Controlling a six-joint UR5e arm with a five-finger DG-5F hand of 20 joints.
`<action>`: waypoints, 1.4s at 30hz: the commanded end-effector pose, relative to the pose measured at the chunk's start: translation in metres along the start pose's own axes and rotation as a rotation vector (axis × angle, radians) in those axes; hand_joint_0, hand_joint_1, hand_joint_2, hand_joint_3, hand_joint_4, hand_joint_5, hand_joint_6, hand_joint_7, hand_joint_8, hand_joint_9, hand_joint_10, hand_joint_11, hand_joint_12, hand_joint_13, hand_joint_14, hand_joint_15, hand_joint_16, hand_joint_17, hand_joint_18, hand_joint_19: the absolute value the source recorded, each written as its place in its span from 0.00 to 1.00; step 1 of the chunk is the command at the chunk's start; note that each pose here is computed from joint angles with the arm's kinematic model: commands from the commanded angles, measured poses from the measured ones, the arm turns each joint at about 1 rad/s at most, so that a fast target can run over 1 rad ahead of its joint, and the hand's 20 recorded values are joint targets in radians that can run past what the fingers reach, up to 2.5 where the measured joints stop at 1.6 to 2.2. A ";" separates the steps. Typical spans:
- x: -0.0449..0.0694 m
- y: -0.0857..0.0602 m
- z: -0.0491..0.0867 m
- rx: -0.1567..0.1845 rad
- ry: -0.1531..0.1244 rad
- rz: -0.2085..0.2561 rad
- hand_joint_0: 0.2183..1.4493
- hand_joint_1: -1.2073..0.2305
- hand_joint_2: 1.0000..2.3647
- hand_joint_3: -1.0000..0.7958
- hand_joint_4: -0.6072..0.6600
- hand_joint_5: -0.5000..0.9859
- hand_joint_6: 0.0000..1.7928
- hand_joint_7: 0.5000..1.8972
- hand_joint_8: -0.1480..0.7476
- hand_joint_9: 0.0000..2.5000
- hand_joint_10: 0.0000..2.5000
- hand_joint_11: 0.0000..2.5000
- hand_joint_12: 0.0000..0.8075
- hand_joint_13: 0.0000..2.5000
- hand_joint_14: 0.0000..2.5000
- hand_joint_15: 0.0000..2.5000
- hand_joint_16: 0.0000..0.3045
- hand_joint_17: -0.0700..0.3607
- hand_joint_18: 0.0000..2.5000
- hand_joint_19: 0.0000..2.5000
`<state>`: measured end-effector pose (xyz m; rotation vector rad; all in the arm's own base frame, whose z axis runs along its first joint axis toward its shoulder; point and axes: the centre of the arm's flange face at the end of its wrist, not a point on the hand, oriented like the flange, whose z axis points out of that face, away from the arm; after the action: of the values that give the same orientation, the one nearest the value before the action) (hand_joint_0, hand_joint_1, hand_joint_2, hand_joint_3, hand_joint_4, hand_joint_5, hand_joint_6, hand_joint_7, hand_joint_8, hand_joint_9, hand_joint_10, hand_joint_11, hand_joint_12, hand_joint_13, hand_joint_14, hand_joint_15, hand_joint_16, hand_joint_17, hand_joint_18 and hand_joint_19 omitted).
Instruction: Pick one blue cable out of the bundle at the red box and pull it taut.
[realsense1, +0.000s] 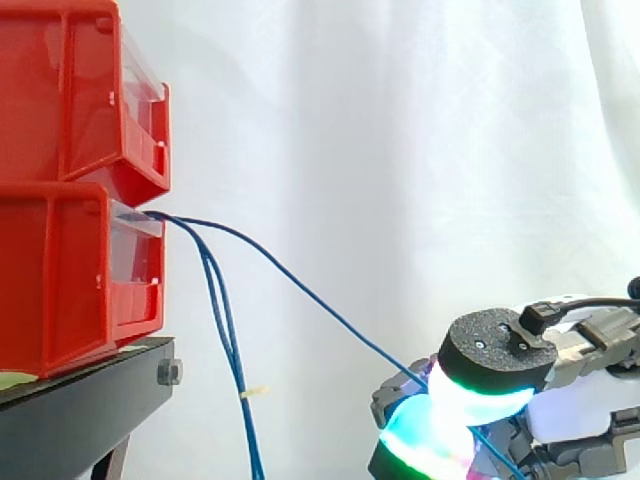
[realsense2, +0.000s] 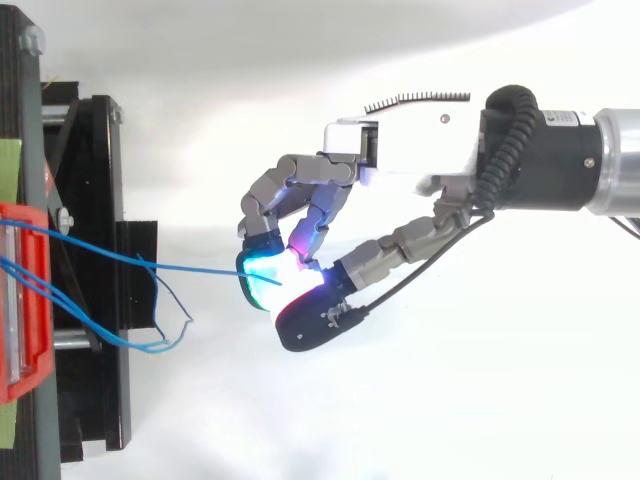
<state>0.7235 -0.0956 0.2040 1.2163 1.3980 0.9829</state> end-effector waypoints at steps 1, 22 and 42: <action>0.000 0.000 0.000 0.000 0.000 0.001 0.34 0.26 0.01 0.47 0.55 0.25 0.52 0.44 0.59 0.41 0.00 0.41 0.44 0.21 0.00 0.08 0.15 0.41 0.17 0.05; -0.001 0.001 0.000 -0.001 -0.001 0.001 0.34 0.27 0.01 0.45 0.55 0.25 0.51 0.45 0.58 0.38 0.00 0.38 0.44 0.20 0.00 0.08 0.15 0.41 0.16 0.05; 0.000 0.000 0.000 0.000 0.000 -0.001 0.34 0.27 0.01 0.45 0.56 0.25 0.51 0.46 0.59 0.37 0.00 0.33 0.45 0.20 0.00 0.07 0.16 0.41 0.17 0.04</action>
<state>0.7235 -0.0956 0.2038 1.2158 1.3985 0.9823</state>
